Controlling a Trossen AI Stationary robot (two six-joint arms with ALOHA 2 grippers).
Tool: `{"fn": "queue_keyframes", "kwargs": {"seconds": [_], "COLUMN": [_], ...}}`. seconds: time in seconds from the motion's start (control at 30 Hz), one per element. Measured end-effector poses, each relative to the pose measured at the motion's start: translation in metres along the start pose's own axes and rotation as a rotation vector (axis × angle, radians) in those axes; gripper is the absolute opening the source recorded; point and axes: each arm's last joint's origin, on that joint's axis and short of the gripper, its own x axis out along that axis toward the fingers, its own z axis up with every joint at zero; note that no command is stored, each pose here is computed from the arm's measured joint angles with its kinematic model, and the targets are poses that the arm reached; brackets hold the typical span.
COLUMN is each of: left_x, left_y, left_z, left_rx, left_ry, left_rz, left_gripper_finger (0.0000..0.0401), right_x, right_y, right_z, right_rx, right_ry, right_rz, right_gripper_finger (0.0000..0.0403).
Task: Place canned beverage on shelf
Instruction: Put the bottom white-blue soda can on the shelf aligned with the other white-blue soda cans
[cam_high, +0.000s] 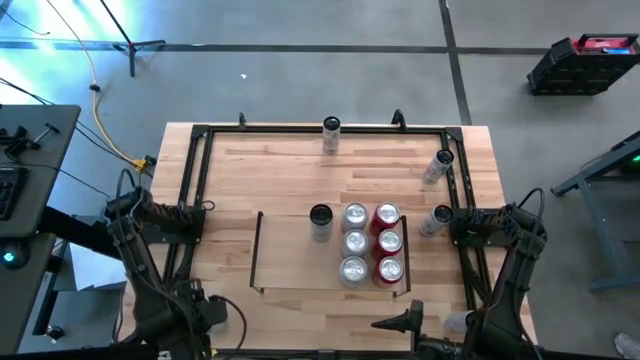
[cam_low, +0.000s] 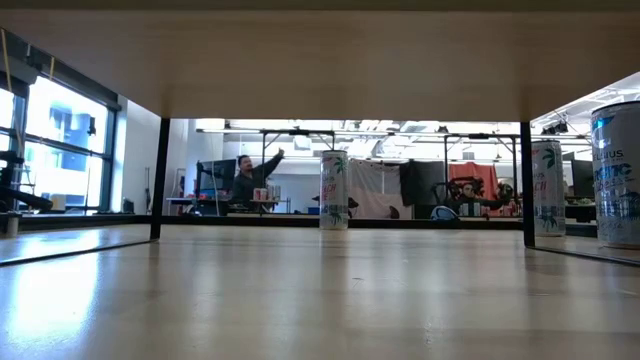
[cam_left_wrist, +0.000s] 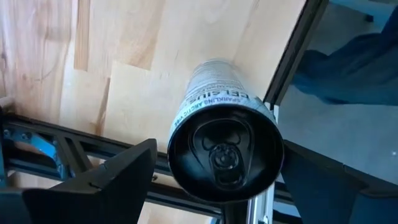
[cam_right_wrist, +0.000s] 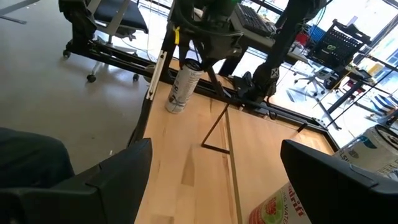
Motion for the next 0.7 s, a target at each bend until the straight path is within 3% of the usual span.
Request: {"fn": "queue_keyframes", "kwargs": {"seconds": [0.5,0.7], "left_x": [0.0025,0.0031], "left_y": [0.0011,0.0002], "left_z": [-0.0001,-0.0005], "left_rx": [0.006,0.090], "left_ry": [0.000,-0.116], "left_rz": [0.009,0.040], "left_gripper_finger": [0.0321,0.0321], "right_x": [0.0003,0.0036], "right_y": [-0.0002,0.0055], "right_z": [-0.0021,-0.0061], "right_rx": [0.003,-0.011], "right_ry": [0.018,0.030], "right_rz": [0.016,0.024], "right_gripper_finger": [0.0341,0.0341]}}
